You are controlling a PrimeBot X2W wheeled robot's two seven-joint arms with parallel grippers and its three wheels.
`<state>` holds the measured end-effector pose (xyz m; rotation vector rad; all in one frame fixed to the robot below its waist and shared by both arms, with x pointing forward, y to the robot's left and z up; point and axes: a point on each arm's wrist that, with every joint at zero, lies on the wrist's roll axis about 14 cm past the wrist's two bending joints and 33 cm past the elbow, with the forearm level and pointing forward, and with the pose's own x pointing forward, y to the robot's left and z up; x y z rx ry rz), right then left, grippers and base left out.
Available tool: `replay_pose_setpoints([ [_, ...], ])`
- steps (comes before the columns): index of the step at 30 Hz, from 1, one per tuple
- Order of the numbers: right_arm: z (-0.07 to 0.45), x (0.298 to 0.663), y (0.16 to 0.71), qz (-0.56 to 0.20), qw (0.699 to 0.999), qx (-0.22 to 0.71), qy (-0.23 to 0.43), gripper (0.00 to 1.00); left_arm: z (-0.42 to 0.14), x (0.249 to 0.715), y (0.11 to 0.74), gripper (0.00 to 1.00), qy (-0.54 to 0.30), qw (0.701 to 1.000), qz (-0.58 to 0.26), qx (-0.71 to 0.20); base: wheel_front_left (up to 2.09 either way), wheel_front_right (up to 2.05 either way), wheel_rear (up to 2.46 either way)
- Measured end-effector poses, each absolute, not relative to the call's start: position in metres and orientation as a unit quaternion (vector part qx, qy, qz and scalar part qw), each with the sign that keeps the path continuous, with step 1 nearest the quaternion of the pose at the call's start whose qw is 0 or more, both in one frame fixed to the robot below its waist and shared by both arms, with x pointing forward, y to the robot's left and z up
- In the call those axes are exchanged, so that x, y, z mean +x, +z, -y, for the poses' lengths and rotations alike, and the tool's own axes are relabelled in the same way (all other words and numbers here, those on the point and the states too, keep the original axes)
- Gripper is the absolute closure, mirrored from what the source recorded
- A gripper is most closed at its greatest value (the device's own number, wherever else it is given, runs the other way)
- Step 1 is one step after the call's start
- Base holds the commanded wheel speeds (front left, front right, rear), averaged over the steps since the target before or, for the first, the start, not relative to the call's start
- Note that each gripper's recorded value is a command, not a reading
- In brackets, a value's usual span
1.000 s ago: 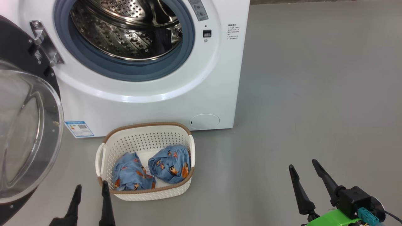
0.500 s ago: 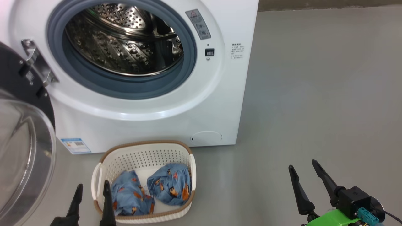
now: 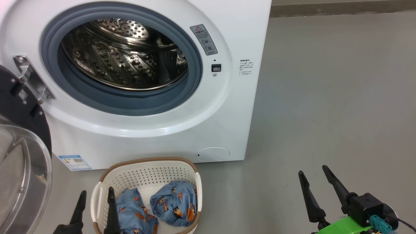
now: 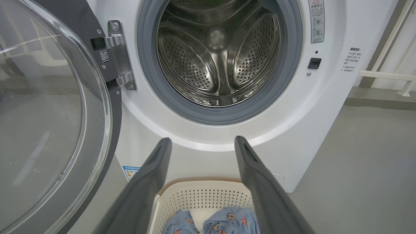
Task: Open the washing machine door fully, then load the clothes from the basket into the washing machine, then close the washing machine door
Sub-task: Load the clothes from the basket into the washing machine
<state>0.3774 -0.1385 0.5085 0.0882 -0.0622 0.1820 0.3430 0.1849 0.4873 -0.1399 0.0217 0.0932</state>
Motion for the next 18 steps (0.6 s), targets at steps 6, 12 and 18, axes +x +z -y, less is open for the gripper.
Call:
replay_pose_setpoints([
  [6, 0.138, 0.378, 0.508, 0.030, 0.994, 0.044, 0.092, 0.00, -0.185, 0.343, 0.487, 0.00, 0.045, 0.997, -0.012, -0.068, 0.00, 0.00, 0.00],
  [12, 0.138, 0.379, 0.506, 0.028, 0.994, 0.045, 0.092, 0.00, -0.185, 0.343, 0.485, 0.00, 0.046, 0.997, -0.016, -0.066, 0.00, 0.00, 0.00],
  [18, 0.137, 0.379, 0.505, 0.026, 0.994, 0.045, 0.092, 0.00, -0.182, 0.343, 0.474, 0.00, 0.044, 0.996, -0.033, -0.069, 0.00, 0.00, 0.00],
])
